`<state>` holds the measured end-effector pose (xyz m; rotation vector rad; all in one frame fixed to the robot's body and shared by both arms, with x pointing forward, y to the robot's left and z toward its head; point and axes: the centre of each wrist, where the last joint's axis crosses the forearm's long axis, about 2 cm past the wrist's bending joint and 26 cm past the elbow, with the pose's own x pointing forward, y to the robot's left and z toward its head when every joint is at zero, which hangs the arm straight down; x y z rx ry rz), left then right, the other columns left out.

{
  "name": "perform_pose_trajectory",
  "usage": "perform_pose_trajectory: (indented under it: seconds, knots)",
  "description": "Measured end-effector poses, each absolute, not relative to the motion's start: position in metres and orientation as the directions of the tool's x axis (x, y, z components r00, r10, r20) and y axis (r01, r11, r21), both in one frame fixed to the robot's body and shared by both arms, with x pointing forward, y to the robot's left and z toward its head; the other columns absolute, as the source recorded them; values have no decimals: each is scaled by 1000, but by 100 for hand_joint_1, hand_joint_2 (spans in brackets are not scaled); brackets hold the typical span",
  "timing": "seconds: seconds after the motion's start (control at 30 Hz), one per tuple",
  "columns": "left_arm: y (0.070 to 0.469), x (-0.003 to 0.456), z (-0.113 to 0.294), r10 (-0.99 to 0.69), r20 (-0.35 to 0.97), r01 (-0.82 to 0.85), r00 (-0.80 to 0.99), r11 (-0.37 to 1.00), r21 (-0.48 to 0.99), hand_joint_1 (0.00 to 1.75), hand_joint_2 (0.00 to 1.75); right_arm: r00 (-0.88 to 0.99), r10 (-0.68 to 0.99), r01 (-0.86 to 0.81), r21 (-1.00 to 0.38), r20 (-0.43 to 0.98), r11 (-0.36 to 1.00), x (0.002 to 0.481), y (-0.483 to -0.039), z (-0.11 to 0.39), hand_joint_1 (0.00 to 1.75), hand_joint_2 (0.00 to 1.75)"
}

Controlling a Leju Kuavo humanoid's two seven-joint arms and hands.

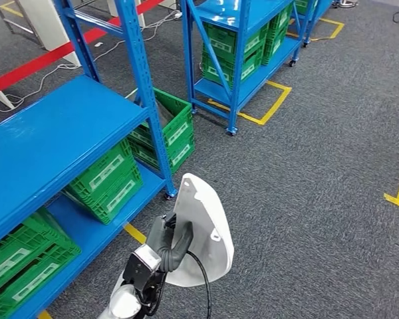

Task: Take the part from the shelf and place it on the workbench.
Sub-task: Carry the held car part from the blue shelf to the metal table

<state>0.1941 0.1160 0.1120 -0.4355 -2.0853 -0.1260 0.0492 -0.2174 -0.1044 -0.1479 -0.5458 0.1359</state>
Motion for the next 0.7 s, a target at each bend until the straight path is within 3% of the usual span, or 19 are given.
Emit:
perform_pose_trajectory:
  seconds: [0.33, 0.7]
  knots:
    - [116, 193, 110, 240, 855, 340, -460, 937, -80, 175, 175, 909, 140, -80, -167, 392, 983, 49, -218, -105, 0, 0]
    - [103, 202, 112, 261, 851, 398, -456, 915, -68, 175, 175, 878, 231, -159, -199, 419, 967, 50, -217, -104, 0, 0]
